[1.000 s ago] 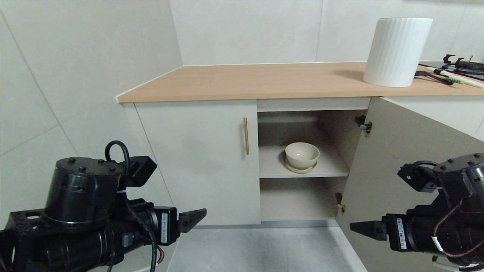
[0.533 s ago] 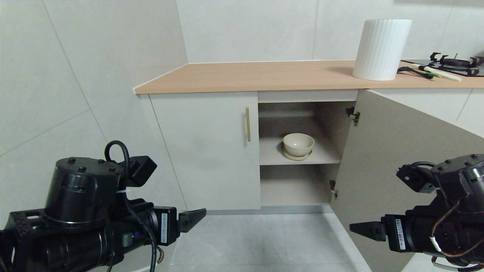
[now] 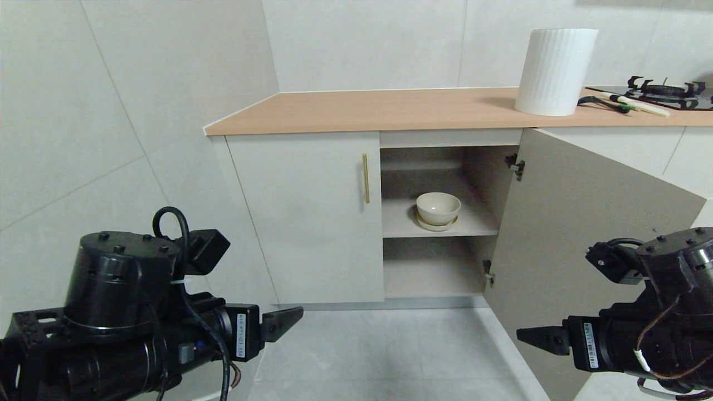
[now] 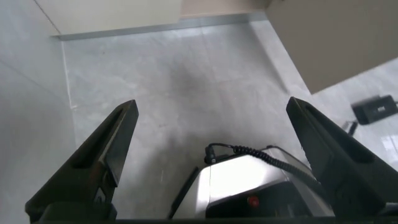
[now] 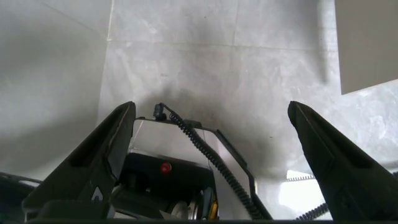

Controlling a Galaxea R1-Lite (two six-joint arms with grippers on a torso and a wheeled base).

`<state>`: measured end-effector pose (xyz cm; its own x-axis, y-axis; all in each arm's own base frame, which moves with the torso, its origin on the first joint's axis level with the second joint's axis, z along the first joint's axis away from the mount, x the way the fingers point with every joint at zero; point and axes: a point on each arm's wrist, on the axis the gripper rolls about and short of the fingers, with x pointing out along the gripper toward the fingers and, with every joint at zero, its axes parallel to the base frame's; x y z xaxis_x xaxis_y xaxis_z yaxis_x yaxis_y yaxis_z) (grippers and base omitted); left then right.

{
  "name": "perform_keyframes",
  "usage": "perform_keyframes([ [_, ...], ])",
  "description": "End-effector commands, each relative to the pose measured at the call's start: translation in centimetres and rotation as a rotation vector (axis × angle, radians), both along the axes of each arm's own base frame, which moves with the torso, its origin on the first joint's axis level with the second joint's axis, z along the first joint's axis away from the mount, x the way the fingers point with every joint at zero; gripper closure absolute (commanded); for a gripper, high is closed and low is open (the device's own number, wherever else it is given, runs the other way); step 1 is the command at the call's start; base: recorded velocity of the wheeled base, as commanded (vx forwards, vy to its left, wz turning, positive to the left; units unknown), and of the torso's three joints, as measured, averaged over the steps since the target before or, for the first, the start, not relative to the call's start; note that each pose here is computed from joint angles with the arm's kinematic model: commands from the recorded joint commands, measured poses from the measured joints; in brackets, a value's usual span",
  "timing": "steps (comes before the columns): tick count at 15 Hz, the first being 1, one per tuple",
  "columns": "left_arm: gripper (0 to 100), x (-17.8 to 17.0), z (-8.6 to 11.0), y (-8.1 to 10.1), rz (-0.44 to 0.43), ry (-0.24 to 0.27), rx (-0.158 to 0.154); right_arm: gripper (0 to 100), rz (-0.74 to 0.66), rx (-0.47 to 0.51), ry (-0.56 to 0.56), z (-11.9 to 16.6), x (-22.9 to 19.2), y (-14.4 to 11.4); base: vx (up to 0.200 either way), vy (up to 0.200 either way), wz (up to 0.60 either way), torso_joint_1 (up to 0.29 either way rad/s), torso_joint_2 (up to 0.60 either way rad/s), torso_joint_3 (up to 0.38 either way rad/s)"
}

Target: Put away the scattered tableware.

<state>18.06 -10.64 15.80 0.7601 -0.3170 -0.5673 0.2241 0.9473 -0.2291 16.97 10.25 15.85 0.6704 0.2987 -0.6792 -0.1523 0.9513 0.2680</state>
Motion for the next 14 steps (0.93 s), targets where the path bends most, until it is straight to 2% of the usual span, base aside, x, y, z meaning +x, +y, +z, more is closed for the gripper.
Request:
perform_keyframes([
  [1,0,0.0,0.0,0.0,0.0,0.0,0.0,0,-0.001,-0.001,0.0,0.0,0.0,0.0,0.0,0.0,0.0,0.0,0.0,0.0],
  [4,0,0.1,0.0,0.0,0.003,0.0,0.002,0,-0.004,-0.005,-0.001,0.0,0.0,0.0,0.0,0.0,0.0,0.0,0.0,0.0],
  [14,0,0.1,0.0,0.0,0.009,-0.003,0.005,0,-0.02,-0.103,0.095,0.6,-1.1,-1.3,0.0,-0.2,0.0,0.002,0.0,0.003],
])
